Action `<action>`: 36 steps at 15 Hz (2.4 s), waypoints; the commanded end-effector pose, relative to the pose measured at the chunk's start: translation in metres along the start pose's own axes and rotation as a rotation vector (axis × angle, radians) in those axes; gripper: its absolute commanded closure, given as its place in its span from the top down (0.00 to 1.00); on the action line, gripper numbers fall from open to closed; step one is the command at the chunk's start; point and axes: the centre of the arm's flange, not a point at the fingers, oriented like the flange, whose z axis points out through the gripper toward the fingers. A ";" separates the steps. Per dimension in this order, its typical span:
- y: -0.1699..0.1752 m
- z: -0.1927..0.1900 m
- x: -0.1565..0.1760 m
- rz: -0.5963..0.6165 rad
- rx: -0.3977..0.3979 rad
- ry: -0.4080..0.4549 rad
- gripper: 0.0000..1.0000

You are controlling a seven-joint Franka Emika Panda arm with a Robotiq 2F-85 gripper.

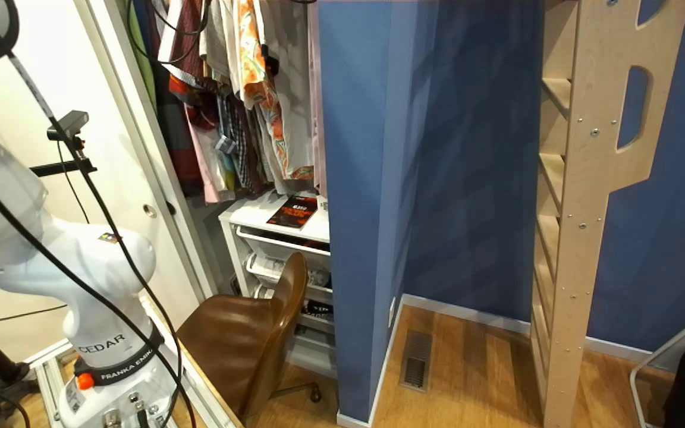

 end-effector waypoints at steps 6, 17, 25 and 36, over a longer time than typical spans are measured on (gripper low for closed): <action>0.011 -0.016 -0.009 0.001 0.031 -0.034 0.17; 0.038 -0.031 -0.008 0.061 0.006 -0.067 0.04; 0.050 -0.056 -0.002 0.139 0.047 -0.095 0.04; 0.075 -0.102 0.001 0.168 0.085 -0.158 0.04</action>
